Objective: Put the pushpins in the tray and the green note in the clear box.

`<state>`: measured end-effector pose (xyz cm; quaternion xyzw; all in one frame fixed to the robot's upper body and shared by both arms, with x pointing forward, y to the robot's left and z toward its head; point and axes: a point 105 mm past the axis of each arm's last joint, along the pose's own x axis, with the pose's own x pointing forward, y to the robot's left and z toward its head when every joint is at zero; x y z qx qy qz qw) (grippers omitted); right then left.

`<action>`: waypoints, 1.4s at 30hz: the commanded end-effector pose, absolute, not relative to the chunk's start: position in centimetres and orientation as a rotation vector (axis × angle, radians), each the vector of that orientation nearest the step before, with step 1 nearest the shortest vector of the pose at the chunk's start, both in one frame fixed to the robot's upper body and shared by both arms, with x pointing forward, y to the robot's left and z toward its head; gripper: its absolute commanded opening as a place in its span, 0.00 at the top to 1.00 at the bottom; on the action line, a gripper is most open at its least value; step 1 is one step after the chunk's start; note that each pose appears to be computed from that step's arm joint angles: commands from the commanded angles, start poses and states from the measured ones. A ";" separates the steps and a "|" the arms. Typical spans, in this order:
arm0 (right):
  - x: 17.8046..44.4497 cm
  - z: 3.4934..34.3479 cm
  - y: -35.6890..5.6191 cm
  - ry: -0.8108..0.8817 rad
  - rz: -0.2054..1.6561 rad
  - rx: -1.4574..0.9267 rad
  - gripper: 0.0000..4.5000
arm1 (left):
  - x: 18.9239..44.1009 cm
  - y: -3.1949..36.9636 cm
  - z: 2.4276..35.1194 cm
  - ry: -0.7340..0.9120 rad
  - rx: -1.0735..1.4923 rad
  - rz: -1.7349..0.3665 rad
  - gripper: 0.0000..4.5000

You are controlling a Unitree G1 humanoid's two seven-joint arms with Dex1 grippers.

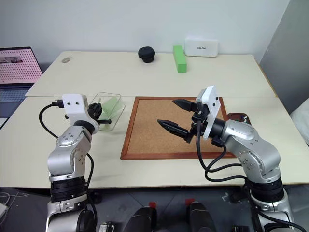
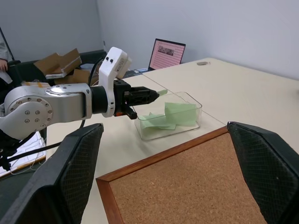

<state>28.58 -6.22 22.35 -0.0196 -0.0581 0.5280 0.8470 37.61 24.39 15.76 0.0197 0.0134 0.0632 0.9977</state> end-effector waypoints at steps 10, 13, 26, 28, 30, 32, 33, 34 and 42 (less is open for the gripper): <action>27.9 23.2 -6.5 -0.163 1.090 -0.067 0.00 | 38.1 24.6 18.5 -0.077 0.057 0.148 0.23; 27.9 23.3 -6.5 -0.165 1.087 -0.068 0.00 | 38.1 24.9 18.7 -0.082 0.050 0.165 0.08; 28.1 23.1 -6.7 -0.163 1.074 -0.070 0.00 | 38.0 25.5 17.5 -0.010 0.019 0.217 0.01; 28.2 23.1 -6.7 -0.165 1.071 -0.072 0.00 | 38.2 25.1 17.2 0.011 0.018 0.187 0.01; 28.2 23.1 -6.7 -0.167 1.067 -0.072 0.00 | 38.2 25.1 17.1 0.022 0.019 0.183 0.01; 28.2 23.1 -6.7 -0.166 1.064 -0.074 0.00 | 38.1 25.1 16.7 0.041 0.004 0.190 0.01; 28.3 23.1 -6.8 -0.167 1.063 -0.074 0.00 | 38.1 25.1 16.6 0.051 0.007 0.186 0.01; 28.3 23.1 -6.7 -0.167 1.063 -0.076 0.00 | 38.1 25.1 16.4 0.063 0.004 0.181 0.01; 28.4 23.2 -6.7 -0.177 1.054 -0.081 0.00 | 38.4 25.0 16.0 0.109 -0.007 0.164 0.01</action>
